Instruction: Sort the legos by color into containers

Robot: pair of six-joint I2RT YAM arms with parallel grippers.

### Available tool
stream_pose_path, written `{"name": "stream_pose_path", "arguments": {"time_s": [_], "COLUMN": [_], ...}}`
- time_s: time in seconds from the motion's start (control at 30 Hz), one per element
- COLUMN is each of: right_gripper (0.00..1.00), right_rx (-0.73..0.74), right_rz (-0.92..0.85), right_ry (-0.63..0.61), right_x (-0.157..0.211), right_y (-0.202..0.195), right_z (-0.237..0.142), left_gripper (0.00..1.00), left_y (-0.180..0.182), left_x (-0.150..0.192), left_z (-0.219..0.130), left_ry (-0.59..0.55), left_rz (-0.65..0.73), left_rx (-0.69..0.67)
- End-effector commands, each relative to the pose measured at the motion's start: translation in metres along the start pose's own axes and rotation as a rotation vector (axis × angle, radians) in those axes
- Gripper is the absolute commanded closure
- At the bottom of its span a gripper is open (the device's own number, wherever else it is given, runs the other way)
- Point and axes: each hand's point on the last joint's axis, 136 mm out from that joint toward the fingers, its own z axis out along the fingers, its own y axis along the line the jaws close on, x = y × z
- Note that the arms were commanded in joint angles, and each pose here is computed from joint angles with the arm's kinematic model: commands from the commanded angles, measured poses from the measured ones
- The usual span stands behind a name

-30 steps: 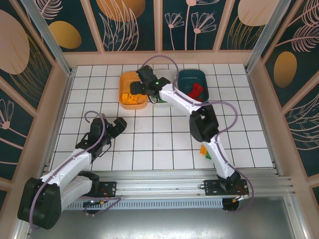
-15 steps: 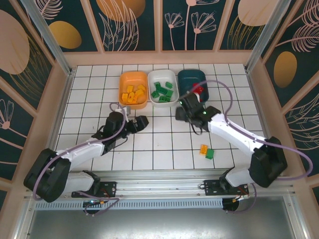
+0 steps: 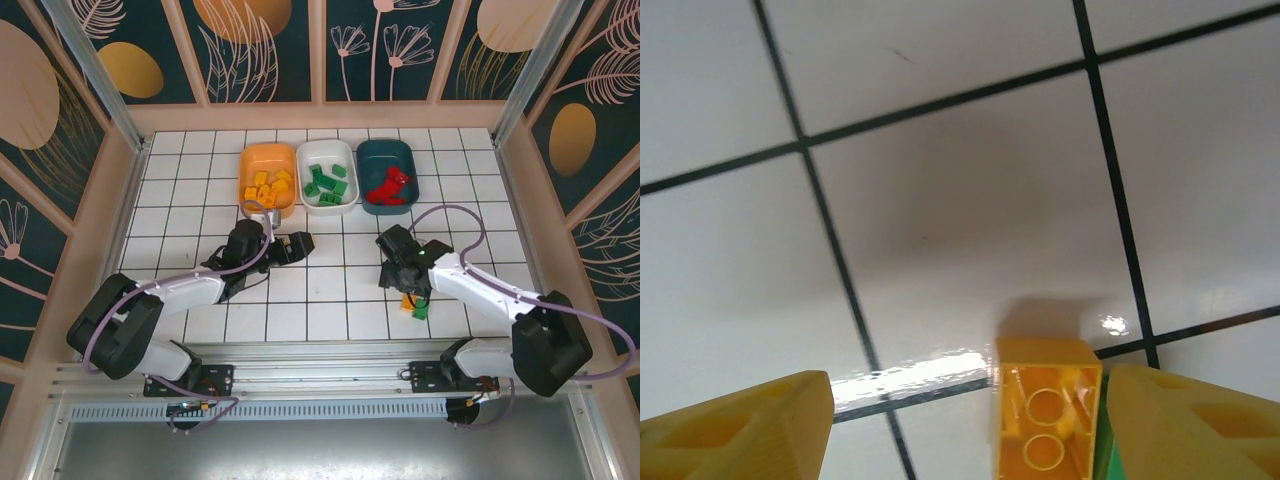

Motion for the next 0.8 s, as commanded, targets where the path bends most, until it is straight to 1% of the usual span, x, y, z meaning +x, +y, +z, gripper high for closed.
{"name": "stream_pose_path", "arguments": {"time_s": [0.0,0.23,0.43,0.6,0.77], "right_gripper": [0.29,0.34,0.36,0.4,0.4], "right_rx": [0.066,0.062,0.043,-0.049,-0.165], "right_rz": [0.05,0.027,0.006,-0.008,-0.026], "right_ry": [-0.001,0.033,0.032,0.049,0.078], "right_x": [0.002,0.008,0.004,0.003,0.007], "right_y": [-0.015,-0.013,-0.007,0.013,0.038], "right_z": [0.01,0.023,0.022,0.02,0.011], "left_gripper": [0.14,0.14,0.14,0.14,0.14], "left_y": [-0.012,-0.012,-0.009,-0.008,-0.009], "left_x": [-0.008,-0.008,-0.007,-0.006,-0.008], "left_z": [0.0,0.002,0.002,0.0,-0.003], "left_ry": [-0.016,-0.008,-0.007,-0.01,-0.021], "left_rz": [0.039,0.037,0.032,0.029,0.032], "left_rx": [0.029,0.021,0.01,0.003,0.001]}}
